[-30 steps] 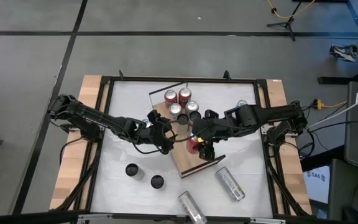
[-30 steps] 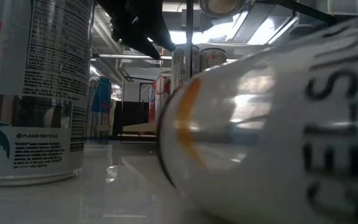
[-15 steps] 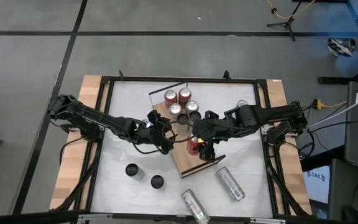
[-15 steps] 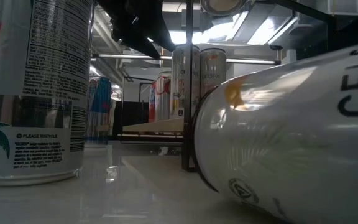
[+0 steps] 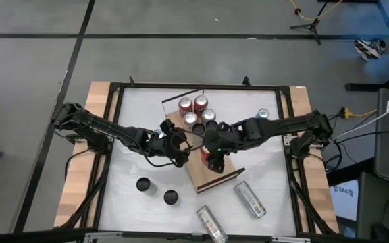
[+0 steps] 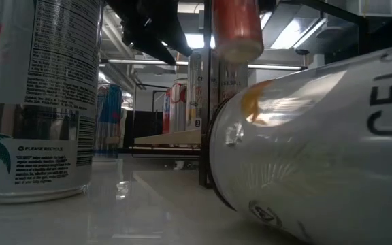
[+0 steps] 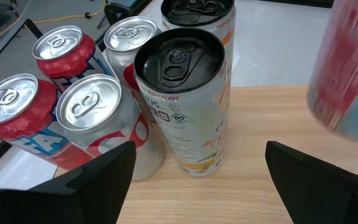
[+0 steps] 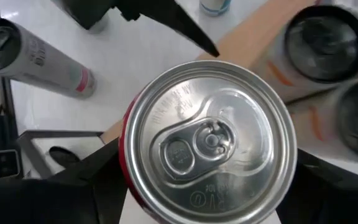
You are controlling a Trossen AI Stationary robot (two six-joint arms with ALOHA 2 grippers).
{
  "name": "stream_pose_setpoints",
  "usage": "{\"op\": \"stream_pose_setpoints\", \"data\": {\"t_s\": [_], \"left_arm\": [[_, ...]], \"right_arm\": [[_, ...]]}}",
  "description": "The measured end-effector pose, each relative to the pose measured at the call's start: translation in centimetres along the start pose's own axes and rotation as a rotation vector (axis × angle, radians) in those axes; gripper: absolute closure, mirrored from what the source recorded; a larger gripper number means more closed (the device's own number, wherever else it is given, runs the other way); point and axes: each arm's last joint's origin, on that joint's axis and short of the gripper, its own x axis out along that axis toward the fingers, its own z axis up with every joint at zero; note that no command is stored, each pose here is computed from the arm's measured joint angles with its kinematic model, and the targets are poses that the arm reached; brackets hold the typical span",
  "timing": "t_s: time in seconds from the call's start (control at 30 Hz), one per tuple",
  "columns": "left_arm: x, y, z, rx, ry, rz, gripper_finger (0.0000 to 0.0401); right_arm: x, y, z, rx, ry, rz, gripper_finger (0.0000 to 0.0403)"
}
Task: Place canned beverage on shelf
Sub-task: Align the orange soda can with the other orange soda can
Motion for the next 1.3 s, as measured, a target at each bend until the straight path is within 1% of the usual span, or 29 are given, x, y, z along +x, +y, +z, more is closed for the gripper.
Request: {"op": "stream_pose_setpoints", "data": {"t_s": [0.23, 0.5, 0.63, 0.8, 1.1, 1.3], "left_arm": [[-0.6, -0.1, 0.0, 0.030, 0.000, -0.012, 0.0049], [-4.2, 0.0, 0.8, 0.015, -0.069, -0.110, 0.0049], [-5.7, -0.3, 0.8, 0.014, -0.097, -0.154, 0.0049], [-6.4, -1.1, 0.4, 0.038, -0.098, -0.187, 0.0049], [-6.9, -1.6, 0.1, 0.049, -0.099, -0.206, 0.0049], [-6.8, -1.6, 0.1, 0.048, -0.101, -0.203, 0.0049]], "right_arm": [[4.1, -0.2, -1.2, 0.013, -0.016, 0.010, 0.0104], [7.3, -0.6, -2.7, -0.005, -0.020, 0.012, 0.0104], [8.2, -0.8, -3.1, -0.003, -0.042, -0.013, 0.0104], [8.7, -1.0, -3.3, 0.030, -0.074, -0.070, 0.0104], [9.2, -1.3, -3.9, 0.166, -0.068, -0.098, 0.0104], [9.8, -1.6, -4.5, 0.183, -0.079, -0.123, 0.0104]]}}
